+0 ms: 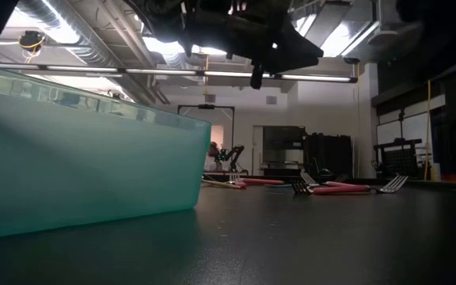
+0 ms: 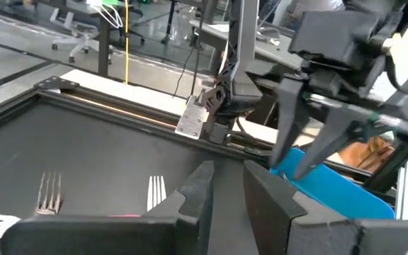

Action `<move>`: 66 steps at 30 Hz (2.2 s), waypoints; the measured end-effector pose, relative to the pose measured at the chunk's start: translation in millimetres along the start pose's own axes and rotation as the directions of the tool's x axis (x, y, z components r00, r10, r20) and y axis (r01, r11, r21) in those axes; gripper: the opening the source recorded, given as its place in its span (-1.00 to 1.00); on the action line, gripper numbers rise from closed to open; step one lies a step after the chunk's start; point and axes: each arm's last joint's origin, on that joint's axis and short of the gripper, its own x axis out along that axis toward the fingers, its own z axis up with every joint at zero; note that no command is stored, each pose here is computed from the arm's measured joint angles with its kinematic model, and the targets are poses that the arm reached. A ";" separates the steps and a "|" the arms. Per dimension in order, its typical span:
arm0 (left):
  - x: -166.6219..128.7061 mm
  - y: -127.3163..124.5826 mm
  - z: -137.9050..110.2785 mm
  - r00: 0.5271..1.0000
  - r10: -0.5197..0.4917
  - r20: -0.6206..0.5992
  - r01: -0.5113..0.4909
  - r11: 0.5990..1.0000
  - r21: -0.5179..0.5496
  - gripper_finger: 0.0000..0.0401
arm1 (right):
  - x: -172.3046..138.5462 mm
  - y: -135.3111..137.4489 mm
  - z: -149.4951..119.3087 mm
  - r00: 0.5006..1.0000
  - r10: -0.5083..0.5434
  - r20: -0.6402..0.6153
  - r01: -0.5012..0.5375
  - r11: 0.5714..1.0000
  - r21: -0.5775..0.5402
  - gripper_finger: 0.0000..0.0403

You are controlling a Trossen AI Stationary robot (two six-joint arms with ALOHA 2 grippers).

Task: Sort silverware by color (type)
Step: Put the pink fork into the orange bin

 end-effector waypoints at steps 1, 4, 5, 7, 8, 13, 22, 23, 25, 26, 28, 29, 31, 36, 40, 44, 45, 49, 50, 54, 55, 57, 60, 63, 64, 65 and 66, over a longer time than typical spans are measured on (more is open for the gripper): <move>-1.6 -0.7 1.8 1.000 0.001 -0.004 -0.001 1.000 0.001 -0.64 | 1.9 -1.4 3.5 1.000 -0.009 -0.006 0.009 0.999 -0.032 -0.51; -7.9 -2.0 6.7 0.999 0.013 -0.038 -0.013 1.000 0.001 -0.64 | 7.2 -5.6 13.3 0.999 -0.031 -0.019 0.029 0.991 -0.131 -0.51; -10.3 -2.4 7.9 0.998 0.019 -0.055 -0.019 1.000 0.001 -0.64 | 8.9 -7.1 16.7 0.999 -0.039 -0.020 0.035 0.986 -0.162 -0.51; -16.1 -3.6 11.5 0.996 0.027 -0.085 -0.027 1.000 0.005 -0.64 | 12.1 -10.1 23.6 0.999 -0.051 -0.018 0.046 0.974 -0.222 -0.51; -18.7 -4.2 13.5 0.995 0.030 -0.094 -0.029 0.999 0.016 -0.64 | 13.7 -11.8 27.0 0.998 -0.056 -0.024 0.048 0.966 -0.252 -0.51; -36.7 -7.6 24.2 0.984 0.052 -0.168 -0.043 0.998 0.053 -0.64 | 21.1 -19.2 42.3 0.997 -0.047 -0.068 0.016 0.920 -0.391 -0.51; -69.8 -12.8 40.3 0.958 0.087 -0.274 -0.073 0.996 0.060 -0.64 | 29.5 -30.1 62.3 0.995 -0.016 -0.098 -0.051 0.762 -0.645 -0.51; -73.7 -13.2 41.4 0.953 0.093 -0.289 -0.078 0.995 0.061 -0.64 | 30.2 -31.6 64.2 0.995 -0.018 -0.098 -0.051 0.754 -0.655 -0.51; -80.5 -14.1 44.1 0.947 0.098 -0.307 -0.083 0.995 0.062 -0.64 | 31.5 -34.8 67.9 0.995 -0.019 -0.100 -0.053 0.744 -0.666 -0.51; -83.8 -14.5 45.5 0.943 0.103 -0.315 -0.087 0.994 0.064 -0.64 | 32.1 -36.3 69.7 0.995 -0.016 -0.103 -0.057 0.742 -0.668 -0.51; -89.6 -15.6 47.0 0.936 0.112 -0.334 -0.095 0.993 0.067 -0.64 | 33.1 -39.0 72.7 0.994 -0.012 -0.109 -0.064 0.739 -0.671 -0.51; -91.7 -16.2 48.0 0.935 0.114 -0.336 -0.097 0.993 0.069 -0.64 | 33.6 -40.2 74.4 0.994 -0.011 -0.107 -0.064 0.738 -0.671 -0.51; -96.9 -16.9 48.7 0.926 0.127 -0.355 -0.108 0.991 0.073 -0.64 | 34.4 -41.8 77.3 0.994 0.000 -0.106 -0.072 0.735 -0.675 -0.51; -101.7 -20.0 46.6 0.911 0.135 -0.390 -0.113 0.991 0.078 -0.64 | 35.5 -43.0 81.9 0.993 0.043 -0.112 -0.109 0.718 -0.687 -0.51; -102.4 -25.4 43.4 0.904 0.125 -0.408 -0.100 0.992 0.082 -0.64 | 40.8 -41.6 81.2 0.991 0.027 -0.134 -0.115 0.687 -0.718 -0.51; -103.1 -32.0 39.9 0.897 0.137 -0.420 -0.105 0.990 0.098 -0.64 | 54.1 -38.3 80.8 0.985 -0.010 -0.172 -0.124 0.653 -0.748 -0.51; -103.2 -33.9 39.4 0.898 0.137 -0.419 -0.104 0.989 0.101 -0.64 | 58.9 -37.2 80.6 0.983 -0.023 -0.185 -0.127 0.641 -0.757 -0.51; -103.7 -41.4 36.9 0.897 0.121 -0.426 -0.083 0.991 0.107 -0.64 | 77.9 -34.2 78.3 0.967 -0.080 -0.242 -0.149 0.596 -0.789 -0.51; -103.9 -43.3 36.1 0.895 0.117 -0.430 -0.078 0.991 0.108 -0.64 | 82.9 -33.5 77.6 0.962 -0.094 -0.256 -0.155 0.585 -0.796 -0.51; -105.1 -51.0 32.6 0.890 0.102 -0.445 -0.056 0.992 0.115 -0.64 | 101.8 -31.7 73.8 0.938 -0.150 -0.311 -0.185 0.543 -0.819 -0.51; -105.3 -52.9 31.9 0.889 0.097 -0.447 -0.050 0.992 0.116 -0.64 | 106.5 -31.5 72.7 0.932 -0.164 -0.324 -0.193 0.533 -0.824 -0.51; -105.8 -57.1 30.5 0.888 0.087 -0.451 -0.038 0.992 0.118 -0.64 | 114.8 -31.1 70.7 0.919 -0.187 -0.346 -0.206 0.522 -0.828 -0.51; -106.6 -63.6 28.5 0.887 0.072 -0.455 -0.018 0.992 0.122 -0.64 | 125.6 -30.9 67.7 0.901 -0.219 -0.375 -0.225 0.503 -0.834 -0.51; -107.4 -69.6 26.4 0.886 0.058 -0.460 0.000 0.992 0.125 -0.64 | 134.2 -31.1 65.0 0.885 -0.244 -0.398 -0.241 0.490 -0.837 -0.51; -107.7 -71.8 25.7 0.885 0.052 -0.462 0.007 0.992 0.126 -0.64 | 136.7 -31.5 64.7 0.880 -0.250 -0.403 -0.246 0.485 -0.839 -0.51; -108.0 -73.6 25.2 0.885 0.048 -0.463 0.012 0.992 0.126 -0.64 | 139.0 -32.4 64.8 0.876 -0.256 -0.408 -0.249 0.485 -0.838 -0.51; -108.3 -75.3 24.6 0.885 0.044 -0.464 0.017 0.992 0.127 -0.64 | 141.2 -33.2 65.1 0.874 -0.260 -0.411 -0.249 0.487 -0.837 -0.51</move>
